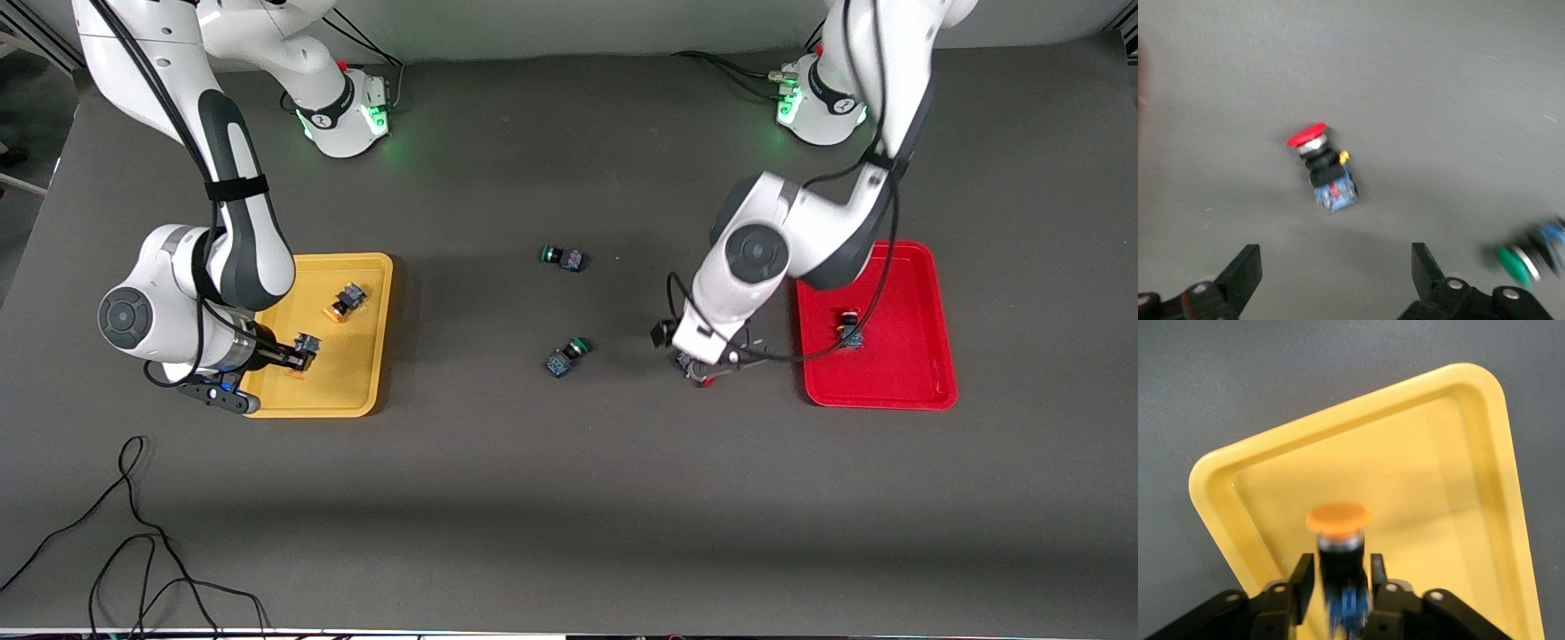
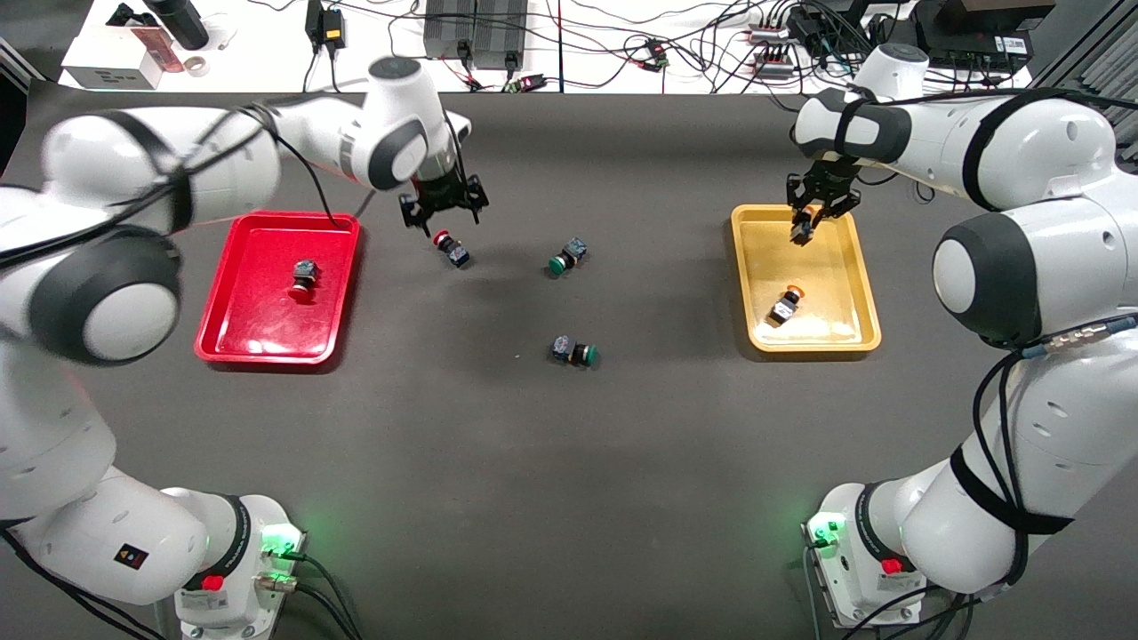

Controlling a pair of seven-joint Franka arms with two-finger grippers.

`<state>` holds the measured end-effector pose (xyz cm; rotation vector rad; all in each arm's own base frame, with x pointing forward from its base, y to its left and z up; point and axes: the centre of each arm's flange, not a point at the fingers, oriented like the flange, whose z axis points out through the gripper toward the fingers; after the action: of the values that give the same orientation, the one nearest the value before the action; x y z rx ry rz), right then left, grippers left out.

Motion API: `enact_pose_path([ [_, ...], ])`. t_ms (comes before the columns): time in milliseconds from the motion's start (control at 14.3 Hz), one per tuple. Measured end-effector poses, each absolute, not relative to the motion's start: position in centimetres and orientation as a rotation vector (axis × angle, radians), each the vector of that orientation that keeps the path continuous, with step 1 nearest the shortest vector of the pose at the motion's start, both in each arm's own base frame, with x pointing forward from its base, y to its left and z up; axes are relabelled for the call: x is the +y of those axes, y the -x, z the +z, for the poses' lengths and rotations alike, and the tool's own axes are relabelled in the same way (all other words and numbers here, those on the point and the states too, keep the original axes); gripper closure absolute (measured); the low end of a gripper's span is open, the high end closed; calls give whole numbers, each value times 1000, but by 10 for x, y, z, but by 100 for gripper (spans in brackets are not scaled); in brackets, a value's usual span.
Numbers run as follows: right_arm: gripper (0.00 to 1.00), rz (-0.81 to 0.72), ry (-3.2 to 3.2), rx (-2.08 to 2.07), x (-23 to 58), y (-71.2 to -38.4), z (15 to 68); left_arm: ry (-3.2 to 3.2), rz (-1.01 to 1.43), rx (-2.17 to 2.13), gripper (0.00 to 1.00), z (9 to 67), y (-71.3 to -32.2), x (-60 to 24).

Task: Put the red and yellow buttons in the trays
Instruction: 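Place the yellow button in the yellow tray while the left gripper grasps another red button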

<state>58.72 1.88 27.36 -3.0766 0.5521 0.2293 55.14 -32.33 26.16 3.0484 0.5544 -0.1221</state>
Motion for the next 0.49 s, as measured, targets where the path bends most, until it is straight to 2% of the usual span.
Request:
enact_pose_path([
  [140,33,211,3073,542,22,-589,280,-3066,-169,702,0,216,-553,-315],
  [350,4,155,3047,521,27,-598,313,-3074,-180,797,0,184,-552,-315],
  [490,0,109,3009,491,31,-605,360,-3072,-174,797,2,183,-553,-318],
])
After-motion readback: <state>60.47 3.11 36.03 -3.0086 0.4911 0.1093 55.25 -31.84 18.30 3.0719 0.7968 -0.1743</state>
